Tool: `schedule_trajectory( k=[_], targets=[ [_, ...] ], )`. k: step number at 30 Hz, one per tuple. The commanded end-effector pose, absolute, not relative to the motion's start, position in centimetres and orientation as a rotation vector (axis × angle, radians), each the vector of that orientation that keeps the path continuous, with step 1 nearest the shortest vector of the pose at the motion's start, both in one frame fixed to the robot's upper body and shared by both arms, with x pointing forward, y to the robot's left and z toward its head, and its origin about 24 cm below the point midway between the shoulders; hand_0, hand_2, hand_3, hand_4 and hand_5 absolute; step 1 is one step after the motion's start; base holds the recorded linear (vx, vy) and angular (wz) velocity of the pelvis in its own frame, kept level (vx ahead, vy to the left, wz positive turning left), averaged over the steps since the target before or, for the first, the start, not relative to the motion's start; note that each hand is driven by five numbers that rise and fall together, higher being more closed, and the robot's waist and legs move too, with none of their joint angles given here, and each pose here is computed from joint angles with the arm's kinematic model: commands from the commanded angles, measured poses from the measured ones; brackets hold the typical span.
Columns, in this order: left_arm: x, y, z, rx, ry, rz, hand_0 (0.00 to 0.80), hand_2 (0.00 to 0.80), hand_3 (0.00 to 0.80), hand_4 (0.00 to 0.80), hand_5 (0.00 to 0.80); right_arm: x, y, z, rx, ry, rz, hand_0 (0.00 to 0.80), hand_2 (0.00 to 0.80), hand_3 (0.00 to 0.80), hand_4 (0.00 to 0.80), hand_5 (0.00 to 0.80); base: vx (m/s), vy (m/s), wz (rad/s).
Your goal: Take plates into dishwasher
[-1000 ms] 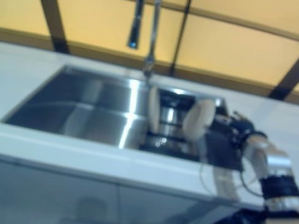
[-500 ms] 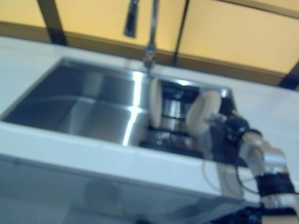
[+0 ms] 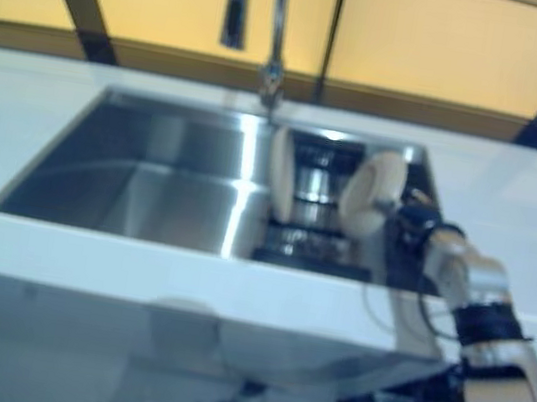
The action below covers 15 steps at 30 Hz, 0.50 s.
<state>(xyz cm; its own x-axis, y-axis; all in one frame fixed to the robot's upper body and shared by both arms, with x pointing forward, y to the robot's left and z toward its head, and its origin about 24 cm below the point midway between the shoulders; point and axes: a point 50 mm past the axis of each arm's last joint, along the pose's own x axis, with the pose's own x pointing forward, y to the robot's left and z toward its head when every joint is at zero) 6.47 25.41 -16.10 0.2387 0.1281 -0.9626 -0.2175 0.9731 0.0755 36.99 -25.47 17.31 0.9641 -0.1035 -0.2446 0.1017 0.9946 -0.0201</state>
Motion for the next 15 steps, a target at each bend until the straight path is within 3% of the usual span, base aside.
schedule_trajectory(
  k=[1, 13, 14, 15],
  targets=[
    [7.22, 25.96, -15.88, -0.032, 1.311, 0.227, 0.0, 0.0, 0.0, 0.0, 0.0, 38.09, -23.59, 22.0, -0.018, 0.091, -0.059, 0.0, 0.0, 0.0, 0.0, 0.0, 0.03, 0.009, 0.05],
    [6.83, 25.89, -15.96, -0.045, 1.316, 0.237, 0.0, 0.0, 0.0, 0.0, 0.0, 38.29, -22.69, 22.9, -0.065, 0.085, -0.064, 0.0, 0.0, 0.0, 0.0, 0.0, 0.012, 0.005, 0.02],
    [6.83, 25.85, -15.97, -0.046, 1.316, 0.238, 0.0, 0.0, 0.0, 0.0, 0.0, 38.33, -22.64, 22.93, -0.073, 0.089, -0.071, 0.104, 0.104, 0.104, 0.104, 0.104, 0.0, 0.0, 0.0],
    [6.83, 25.8, -15.99, -0.047, 1.317, 0.239, 0.0, 0.0, 0.0, 0.0, 0.0, 38.39, -22.72, 22.98, -0.082, 0.092, -0.081, 0.37, 0.37, 0.37, 0.37, 0.37, 0.0, 0.0, 0.0]
  ],
)
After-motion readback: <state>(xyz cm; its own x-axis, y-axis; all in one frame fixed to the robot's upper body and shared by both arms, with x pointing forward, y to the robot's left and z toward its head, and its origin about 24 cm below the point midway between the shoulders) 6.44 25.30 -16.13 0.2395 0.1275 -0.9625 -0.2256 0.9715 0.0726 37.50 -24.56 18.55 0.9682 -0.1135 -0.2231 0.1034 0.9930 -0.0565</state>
